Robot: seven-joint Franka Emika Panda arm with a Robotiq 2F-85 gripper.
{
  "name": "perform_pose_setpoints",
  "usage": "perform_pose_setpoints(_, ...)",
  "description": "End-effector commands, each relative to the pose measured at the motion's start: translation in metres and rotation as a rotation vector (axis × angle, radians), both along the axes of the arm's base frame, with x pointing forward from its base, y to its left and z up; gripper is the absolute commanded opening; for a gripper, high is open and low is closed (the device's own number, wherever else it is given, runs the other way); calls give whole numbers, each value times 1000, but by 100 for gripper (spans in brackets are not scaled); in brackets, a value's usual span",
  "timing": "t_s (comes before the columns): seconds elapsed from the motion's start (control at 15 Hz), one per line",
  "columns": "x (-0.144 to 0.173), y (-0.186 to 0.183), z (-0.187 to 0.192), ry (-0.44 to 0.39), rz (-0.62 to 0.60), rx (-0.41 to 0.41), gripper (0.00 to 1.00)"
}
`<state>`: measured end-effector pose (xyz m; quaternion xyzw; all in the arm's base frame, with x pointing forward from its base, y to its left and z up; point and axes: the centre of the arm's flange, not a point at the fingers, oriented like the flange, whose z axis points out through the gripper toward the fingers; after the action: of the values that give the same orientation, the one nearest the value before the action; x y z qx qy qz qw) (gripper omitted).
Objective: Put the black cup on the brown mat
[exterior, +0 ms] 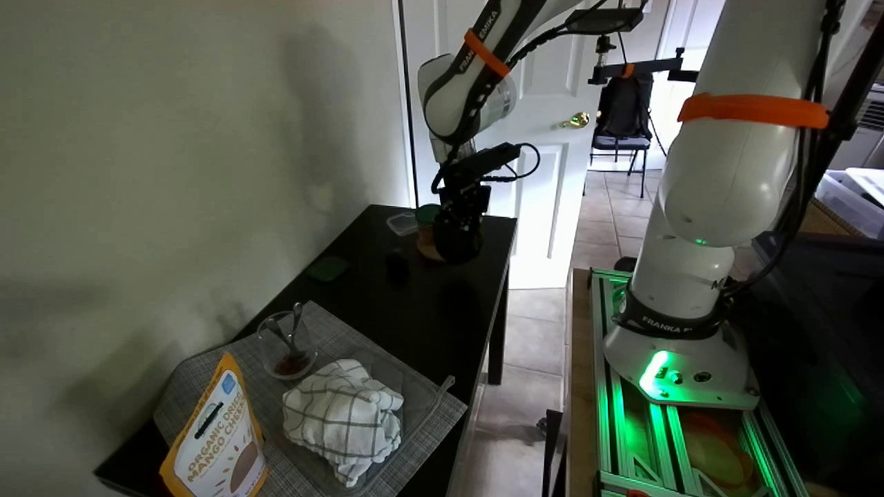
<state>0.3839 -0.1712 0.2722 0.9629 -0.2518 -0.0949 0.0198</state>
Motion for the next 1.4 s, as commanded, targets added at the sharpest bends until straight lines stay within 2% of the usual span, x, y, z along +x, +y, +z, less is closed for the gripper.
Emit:
perform_pose_setpoints(0.0, 3, -2, 2, -34, 30, -6, 22)
perform_pose_setpoints(0.2, 8, -1, 4, -76, 75, -14, 22)
perform_pose_setpoints(0.27, 10, -1, 2, -67, 64, 3, 6)
perform_pose_setpoints(0.53, -6, -8, -11, -14, -47, 33, 6)
perform_pose_setpoints(0.8, -27, -16, -16, -7, -186, 28, 6)
perform_pose_setpoints(1.0, -39, -27, -19, -37, -295, 3, 6)
perform_pose_setpoints(1.33, -52, -55, -22, -98, -423, 10, 6)
